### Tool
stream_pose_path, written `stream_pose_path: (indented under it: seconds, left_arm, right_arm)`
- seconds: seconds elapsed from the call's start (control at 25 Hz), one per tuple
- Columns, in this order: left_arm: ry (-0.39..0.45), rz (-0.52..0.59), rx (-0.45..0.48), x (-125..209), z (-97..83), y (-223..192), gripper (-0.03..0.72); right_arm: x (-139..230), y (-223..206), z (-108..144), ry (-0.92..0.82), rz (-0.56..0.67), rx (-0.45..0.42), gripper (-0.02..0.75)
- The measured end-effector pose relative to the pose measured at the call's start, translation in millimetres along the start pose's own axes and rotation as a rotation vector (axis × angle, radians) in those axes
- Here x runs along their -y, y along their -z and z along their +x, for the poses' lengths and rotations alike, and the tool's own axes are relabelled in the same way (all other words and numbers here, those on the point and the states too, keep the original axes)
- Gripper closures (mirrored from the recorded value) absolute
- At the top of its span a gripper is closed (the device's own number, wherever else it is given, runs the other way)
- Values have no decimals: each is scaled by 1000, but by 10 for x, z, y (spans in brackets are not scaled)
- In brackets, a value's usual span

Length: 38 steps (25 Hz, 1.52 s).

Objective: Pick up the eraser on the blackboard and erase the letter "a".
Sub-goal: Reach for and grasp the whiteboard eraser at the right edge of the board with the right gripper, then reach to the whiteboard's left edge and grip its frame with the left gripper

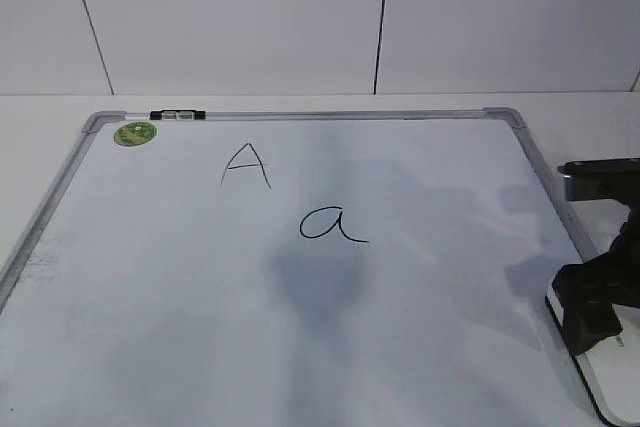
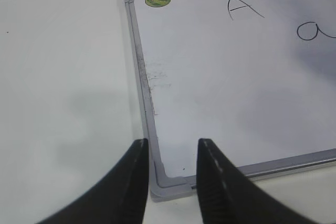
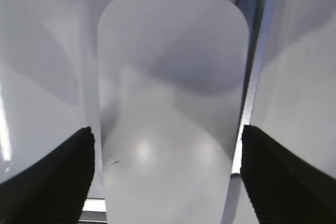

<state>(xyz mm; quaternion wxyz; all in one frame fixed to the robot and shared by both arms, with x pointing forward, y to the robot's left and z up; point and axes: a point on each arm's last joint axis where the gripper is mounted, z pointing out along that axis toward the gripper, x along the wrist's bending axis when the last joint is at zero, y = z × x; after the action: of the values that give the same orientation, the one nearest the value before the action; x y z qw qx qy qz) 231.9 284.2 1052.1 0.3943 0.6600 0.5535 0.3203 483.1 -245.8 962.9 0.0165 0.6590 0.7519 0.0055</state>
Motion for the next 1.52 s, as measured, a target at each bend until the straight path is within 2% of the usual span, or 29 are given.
stream_pose_path:
  seconds: [1.52]
  left_arm:
    - [0,0,0,0,0,0,454]
  right_arm:
    - [-57,-70,-3,10,-19,9,101]
